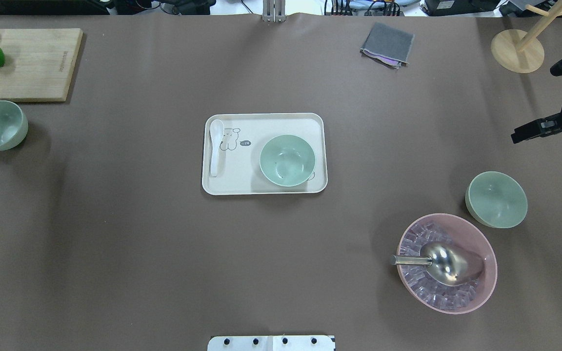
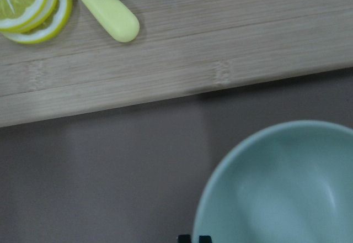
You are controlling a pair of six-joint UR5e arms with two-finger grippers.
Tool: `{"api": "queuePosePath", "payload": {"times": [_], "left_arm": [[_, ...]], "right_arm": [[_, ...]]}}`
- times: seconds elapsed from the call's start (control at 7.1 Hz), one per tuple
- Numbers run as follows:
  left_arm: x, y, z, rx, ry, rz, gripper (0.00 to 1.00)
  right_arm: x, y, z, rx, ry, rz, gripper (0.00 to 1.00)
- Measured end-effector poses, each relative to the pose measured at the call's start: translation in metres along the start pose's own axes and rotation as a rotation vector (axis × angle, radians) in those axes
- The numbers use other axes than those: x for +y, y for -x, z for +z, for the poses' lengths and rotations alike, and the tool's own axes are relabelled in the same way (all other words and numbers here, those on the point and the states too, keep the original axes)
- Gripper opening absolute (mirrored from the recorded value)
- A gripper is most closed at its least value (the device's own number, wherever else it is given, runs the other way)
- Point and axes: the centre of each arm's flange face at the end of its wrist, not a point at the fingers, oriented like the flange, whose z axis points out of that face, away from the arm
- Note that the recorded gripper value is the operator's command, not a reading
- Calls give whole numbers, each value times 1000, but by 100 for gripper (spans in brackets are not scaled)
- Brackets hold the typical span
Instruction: Stack green bowls together
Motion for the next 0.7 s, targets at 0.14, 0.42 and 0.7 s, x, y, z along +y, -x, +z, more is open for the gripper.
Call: {"api": "queuePosePath", "payload": {"times": [0.14, 0.42, 0.7], "left_arm": [[-4, -8, -7, 7, -17, 14, 0], [-22, -47, -40, 41, -84, 26, 0], [-37, -122, -83, 117, -161, -40, 0]], "right_arm": [[0, 0, 0, 0, -1, 0, 99], [0, 0, 0, -1, 0, -1, 100], [0, 0, 1, 0, 1, -1, 100]]}}
